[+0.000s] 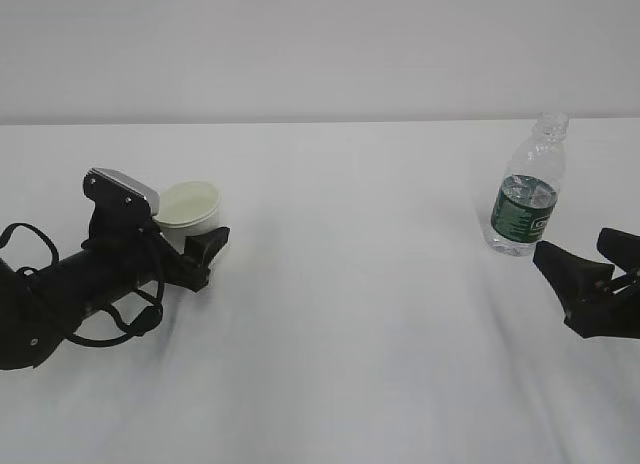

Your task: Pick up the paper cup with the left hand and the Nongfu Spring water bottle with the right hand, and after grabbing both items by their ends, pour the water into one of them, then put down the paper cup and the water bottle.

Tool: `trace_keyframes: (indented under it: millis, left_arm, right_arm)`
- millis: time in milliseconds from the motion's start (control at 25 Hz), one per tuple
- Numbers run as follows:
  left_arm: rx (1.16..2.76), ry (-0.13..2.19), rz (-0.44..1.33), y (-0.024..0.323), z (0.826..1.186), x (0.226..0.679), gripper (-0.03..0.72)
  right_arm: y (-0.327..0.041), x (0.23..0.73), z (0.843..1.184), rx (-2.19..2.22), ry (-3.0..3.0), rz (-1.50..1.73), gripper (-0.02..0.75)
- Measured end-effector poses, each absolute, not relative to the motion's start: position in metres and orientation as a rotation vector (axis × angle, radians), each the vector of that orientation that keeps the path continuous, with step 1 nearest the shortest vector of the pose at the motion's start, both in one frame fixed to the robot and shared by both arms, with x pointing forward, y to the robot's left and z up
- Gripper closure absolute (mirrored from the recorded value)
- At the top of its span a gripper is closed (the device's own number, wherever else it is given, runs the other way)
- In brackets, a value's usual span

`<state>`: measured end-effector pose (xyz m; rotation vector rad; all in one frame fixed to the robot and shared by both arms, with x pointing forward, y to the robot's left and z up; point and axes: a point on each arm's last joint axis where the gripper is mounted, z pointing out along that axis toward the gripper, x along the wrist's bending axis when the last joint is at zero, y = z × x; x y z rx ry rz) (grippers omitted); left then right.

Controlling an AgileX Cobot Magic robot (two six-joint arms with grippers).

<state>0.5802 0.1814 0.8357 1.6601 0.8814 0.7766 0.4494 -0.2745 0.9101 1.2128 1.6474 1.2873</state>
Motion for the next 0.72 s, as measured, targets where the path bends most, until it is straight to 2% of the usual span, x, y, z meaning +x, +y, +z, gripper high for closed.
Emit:
trace_keyframes:
  millis: [160,720]
  left_arm:
    - [1.665,0.869,0.77,0.18,0.836,0.58,0.088]
    - [1.695,0.878,0.741,0.183,0.831,0.568,0.077]
  right_arm:
    - [-0.274,0.449,0.91,1.212,1.648,1.288,0.149]
    - [-0.274,0.449,0.91,1.212,1.648,1.288,0.149]
